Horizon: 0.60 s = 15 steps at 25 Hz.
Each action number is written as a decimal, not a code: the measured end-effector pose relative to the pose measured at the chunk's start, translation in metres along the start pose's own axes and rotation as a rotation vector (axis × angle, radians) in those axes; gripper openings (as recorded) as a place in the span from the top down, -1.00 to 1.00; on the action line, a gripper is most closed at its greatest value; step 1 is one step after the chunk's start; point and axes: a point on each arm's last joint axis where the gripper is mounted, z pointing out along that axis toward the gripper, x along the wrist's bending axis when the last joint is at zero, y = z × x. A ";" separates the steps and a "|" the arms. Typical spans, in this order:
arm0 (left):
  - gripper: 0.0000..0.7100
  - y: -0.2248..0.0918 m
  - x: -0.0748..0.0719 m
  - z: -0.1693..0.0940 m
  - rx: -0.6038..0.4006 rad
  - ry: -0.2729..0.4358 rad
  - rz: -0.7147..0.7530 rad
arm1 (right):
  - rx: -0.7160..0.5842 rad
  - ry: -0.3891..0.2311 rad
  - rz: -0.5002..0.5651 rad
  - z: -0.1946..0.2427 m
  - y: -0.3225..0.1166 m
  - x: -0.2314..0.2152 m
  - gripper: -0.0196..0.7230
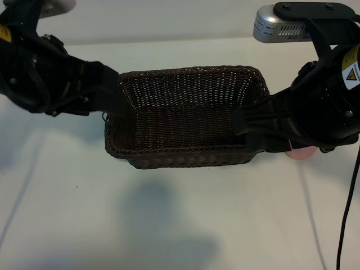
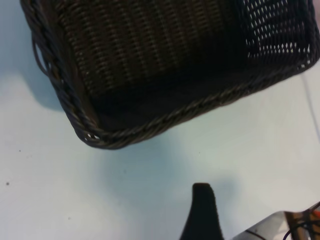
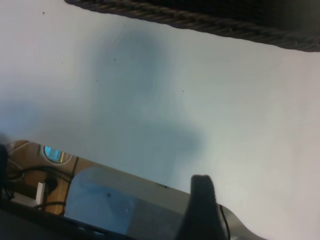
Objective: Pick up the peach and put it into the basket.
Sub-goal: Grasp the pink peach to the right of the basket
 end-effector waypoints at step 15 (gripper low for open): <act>-0.50 -0.052 -0.004 -0.040 -0.057 0.026 -0.054 | 0.000 0.000 0.000 0.000 0.000 0.000 -0.52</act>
